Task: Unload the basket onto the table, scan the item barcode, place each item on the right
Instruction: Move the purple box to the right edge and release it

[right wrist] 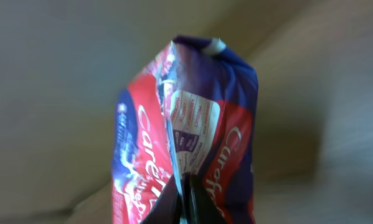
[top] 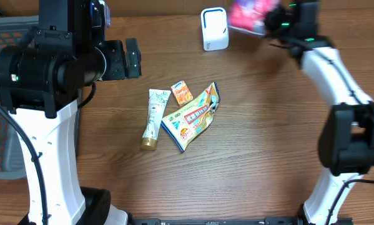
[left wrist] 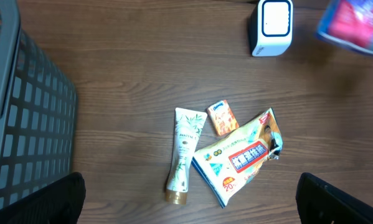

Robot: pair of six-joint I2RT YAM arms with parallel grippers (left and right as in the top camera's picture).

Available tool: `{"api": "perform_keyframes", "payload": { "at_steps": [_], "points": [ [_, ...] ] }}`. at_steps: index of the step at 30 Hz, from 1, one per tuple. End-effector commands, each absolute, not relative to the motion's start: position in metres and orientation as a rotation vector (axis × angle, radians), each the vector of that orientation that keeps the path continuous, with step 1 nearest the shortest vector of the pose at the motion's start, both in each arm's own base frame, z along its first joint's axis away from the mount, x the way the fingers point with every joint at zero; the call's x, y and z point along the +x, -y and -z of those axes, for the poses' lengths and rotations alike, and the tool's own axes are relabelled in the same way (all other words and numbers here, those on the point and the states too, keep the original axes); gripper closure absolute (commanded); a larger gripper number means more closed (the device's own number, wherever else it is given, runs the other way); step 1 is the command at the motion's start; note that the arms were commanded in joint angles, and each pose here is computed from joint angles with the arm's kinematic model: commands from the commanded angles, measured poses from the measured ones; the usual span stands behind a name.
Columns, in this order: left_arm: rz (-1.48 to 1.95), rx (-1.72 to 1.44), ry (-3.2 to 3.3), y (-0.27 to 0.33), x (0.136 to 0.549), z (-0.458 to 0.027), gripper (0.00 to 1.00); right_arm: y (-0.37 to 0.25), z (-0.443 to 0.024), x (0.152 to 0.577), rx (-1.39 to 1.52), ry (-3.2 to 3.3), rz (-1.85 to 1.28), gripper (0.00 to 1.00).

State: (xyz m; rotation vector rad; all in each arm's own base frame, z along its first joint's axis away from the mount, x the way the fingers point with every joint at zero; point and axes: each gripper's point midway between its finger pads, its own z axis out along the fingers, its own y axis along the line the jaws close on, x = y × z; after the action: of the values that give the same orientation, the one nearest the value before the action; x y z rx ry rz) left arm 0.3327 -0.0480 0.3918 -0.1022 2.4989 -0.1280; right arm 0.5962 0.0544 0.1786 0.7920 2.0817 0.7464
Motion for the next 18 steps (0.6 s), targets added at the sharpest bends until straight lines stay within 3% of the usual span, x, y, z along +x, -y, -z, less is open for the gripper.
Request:
{"api": "perform_keyframes", "payload": {
  "at_steps": [1,11,18],
  "points": [
    [0.138,-0.092,-2.495,0.050,0.333,-0.393,0.00,0.056,-0.188,0.577,1.035,-2.027,-0.612,0.96],
    [0.138,-0.092,-2.494,0.050,0.333,-0.393,0.00,0.282,-0.127,0.436,1.649,-1.975,-0.146,0.96],
    [0.138,-0.092,-2.495,0.050,0.333,-0.393,0.00,0.360,-0.113,0.356,1.831,-1.891,-0.006,0.96]
  ]
}}
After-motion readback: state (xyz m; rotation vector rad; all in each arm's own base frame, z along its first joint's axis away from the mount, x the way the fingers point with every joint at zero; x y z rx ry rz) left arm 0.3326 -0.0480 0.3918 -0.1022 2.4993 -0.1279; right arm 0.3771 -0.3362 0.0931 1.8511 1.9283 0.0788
